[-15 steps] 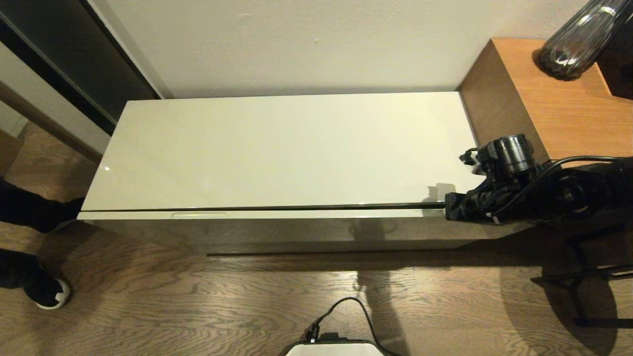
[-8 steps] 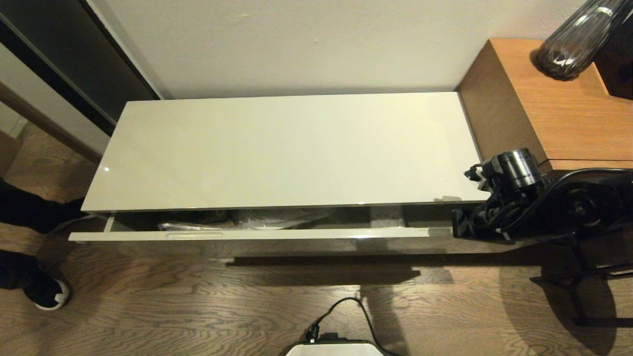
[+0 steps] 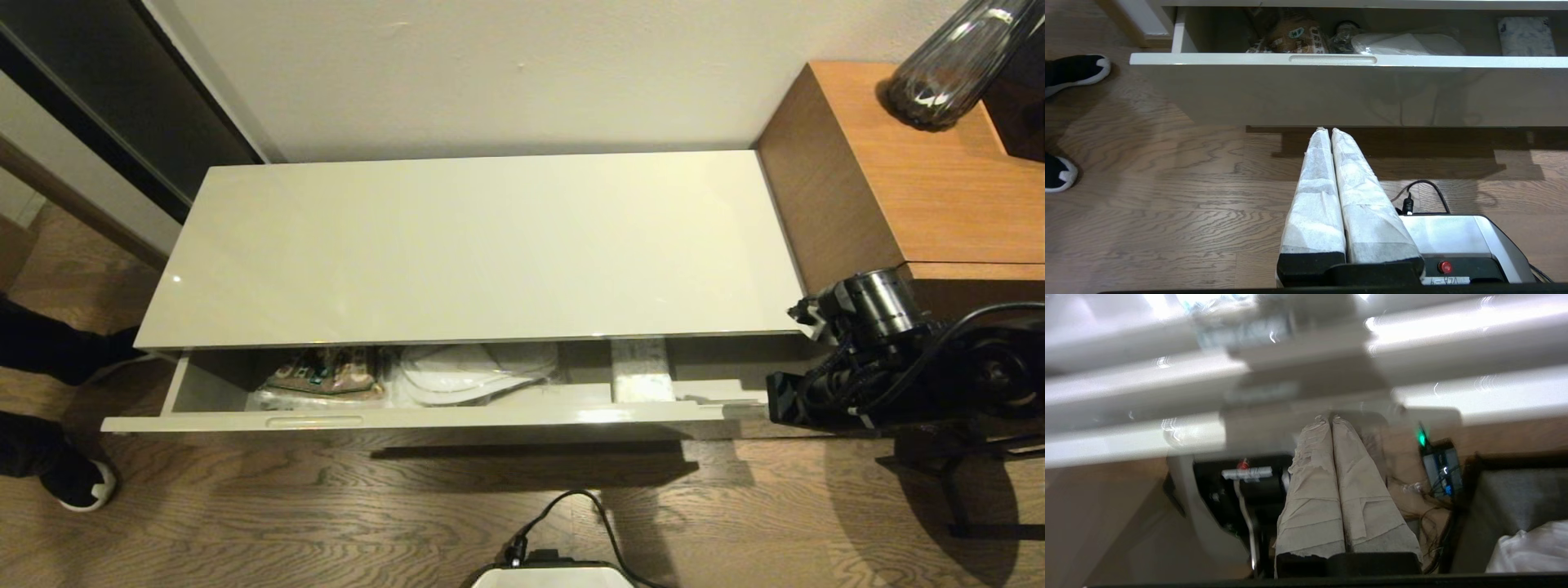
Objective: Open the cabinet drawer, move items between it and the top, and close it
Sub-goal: Open the drawer
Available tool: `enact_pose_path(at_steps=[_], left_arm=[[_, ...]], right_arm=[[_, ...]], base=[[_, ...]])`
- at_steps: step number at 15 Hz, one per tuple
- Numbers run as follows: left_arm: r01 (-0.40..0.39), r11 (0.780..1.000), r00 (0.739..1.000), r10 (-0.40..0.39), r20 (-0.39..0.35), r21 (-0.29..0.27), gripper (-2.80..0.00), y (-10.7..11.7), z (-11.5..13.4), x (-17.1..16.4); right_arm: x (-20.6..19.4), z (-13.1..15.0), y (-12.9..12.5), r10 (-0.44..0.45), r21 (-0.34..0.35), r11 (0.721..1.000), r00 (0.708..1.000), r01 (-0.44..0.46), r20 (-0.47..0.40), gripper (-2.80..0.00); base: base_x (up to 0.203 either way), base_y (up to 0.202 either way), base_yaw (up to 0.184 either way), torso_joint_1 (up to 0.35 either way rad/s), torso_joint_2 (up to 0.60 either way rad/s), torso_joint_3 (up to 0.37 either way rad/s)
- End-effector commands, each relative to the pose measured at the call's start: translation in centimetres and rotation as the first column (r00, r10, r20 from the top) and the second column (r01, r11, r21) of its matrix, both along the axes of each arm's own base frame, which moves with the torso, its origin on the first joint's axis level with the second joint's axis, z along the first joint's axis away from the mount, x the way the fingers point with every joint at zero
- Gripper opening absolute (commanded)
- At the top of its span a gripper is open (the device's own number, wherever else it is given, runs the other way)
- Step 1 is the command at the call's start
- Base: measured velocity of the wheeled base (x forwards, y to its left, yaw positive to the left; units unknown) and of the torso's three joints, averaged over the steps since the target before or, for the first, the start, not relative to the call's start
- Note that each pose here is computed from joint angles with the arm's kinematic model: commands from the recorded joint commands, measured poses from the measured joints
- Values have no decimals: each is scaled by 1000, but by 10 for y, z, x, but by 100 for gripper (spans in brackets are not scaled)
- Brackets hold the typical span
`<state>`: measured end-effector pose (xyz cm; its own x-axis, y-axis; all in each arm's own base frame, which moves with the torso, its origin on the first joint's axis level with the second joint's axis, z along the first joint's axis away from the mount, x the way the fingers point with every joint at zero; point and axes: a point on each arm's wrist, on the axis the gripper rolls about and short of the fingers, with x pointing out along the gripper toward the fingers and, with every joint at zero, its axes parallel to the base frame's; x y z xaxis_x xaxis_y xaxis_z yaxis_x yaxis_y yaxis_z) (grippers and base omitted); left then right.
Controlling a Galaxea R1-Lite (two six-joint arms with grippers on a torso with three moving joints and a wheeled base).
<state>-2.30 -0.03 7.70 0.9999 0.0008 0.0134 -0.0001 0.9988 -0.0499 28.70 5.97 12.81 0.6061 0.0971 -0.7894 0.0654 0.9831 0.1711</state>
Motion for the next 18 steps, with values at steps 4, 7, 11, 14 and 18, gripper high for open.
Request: enact_pose_path(at_steps=[4,7,11,14,18], left_arm=[[-1,1000,1000,1,-1,-1,-280,0,0,0],[-1,1000,1000,1,-1,-2,-280,0,0,0],[-1,1000,1000,1,-1,-2,-280,0,0,0],[-1,1000,1000,1,-1,-1,-280,0,0,0],[-1,1000,1000,1,-1,-1,-280,0,0,0]], right_arm=[[-21,-1,0,2,12,1000,1000,-2,-17,-280],[-13,0,2,2,18,1000,1000,-2,10,-280],[7,12,6,-6,41,999,994,2,113,-280],[16,10,8,-5,42,999,993,1,115,-280],[24,-8,10,-8,33,999,998,6,62,-280]], base=[[0,0,0,0,0,0],[0,0,0,0,0,0],[0,0,0,0,0,0],[0,0,0,0,0,0],[0,0,0,0,0,0]])
